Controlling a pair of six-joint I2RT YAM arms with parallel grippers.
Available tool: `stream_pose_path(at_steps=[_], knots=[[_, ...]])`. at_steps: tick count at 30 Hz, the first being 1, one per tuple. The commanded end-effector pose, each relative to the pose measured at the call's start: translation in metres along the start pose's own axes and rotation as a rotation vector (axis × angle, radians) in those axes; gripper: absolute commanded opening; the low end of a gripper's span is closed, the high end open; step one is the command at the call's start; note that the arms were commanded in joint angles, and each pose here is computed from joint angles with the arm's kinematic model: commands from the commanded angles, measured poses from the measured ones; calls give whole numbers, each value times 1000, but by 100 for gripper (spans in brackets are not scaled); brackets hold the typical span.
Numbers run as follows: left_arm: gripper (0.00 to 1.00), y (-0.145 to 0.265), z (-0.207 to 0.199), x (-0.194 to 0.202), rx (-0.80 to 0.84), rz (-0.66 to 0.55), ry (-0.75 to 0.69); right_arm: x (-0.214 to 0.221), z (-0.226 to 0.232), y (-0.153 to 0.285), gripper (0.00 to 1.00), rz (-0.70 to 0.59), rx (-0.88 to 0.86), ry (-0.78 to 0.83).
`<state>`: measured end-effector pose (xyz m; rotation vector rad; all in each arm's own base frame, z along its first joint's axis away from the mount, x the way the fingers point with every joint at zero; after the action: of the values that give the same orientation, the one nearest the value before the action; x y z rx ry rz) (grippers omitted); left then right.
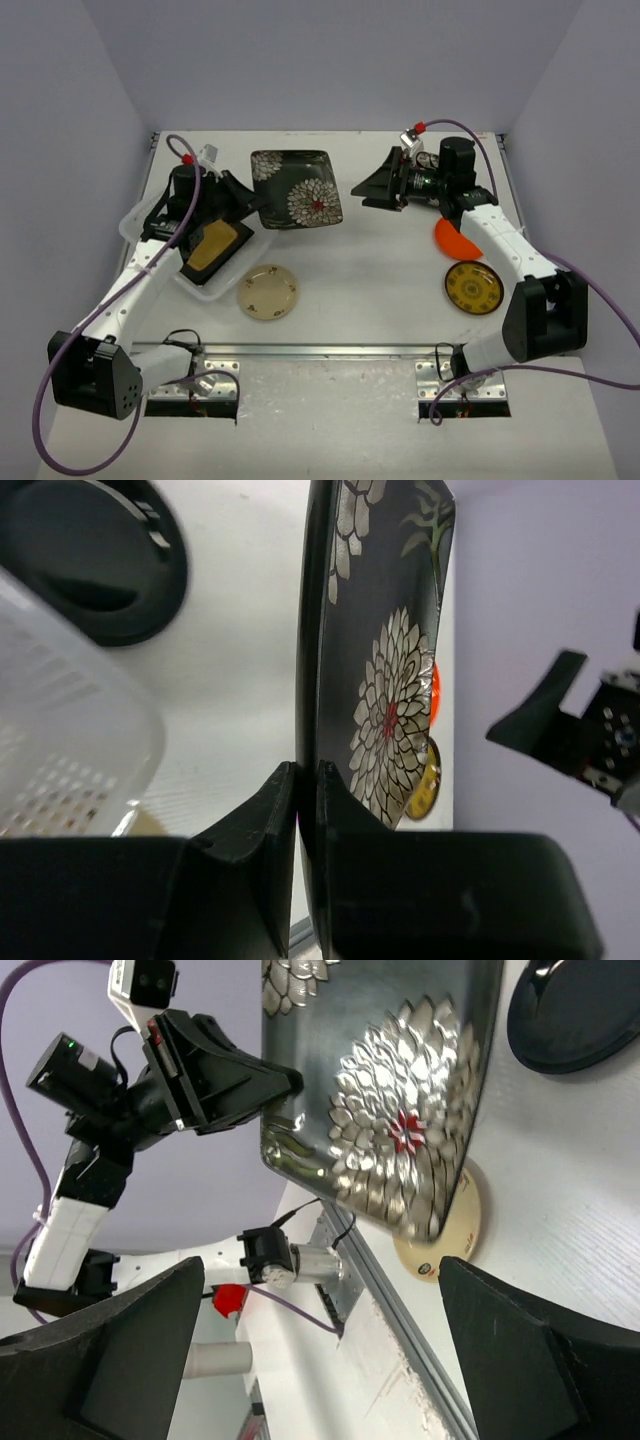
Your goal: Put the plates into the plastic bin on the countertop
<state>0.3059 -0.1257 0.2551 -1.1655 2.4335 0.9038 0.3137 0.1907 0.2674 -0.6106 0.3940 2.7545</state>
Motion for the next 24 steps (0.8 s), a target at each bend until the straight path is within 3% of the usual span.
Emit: stream_pose_path(at_steps=[1,4,10,13,24], knots=[[0,57,-9,-64,-35,-409,145,-3,-6,3,99,-17,44,65],[0,76,13,-70,-111,-483,219,-1,-15,7,99,-27,75,54],[0,114,90,-89,-431,-618,317,11,-22,16,99,-52,113,66],[0,110,118,-89,-492,-575,346,17,-28,18,99,-56,134,68],[0,91,156,-72,-526,-505,339,31,-49,29,99,-68,204,63]])
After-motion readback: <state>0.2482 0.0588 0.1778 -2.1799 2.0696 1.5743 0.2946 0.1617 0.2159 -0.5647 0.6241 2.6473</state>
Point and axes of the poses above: each gripper's point midway between its finger pads, its own y axis back along the fingers, its own z axis along the line the jaws close on, x = y × z, the point moved 4 cm from there along y, back along the fingers
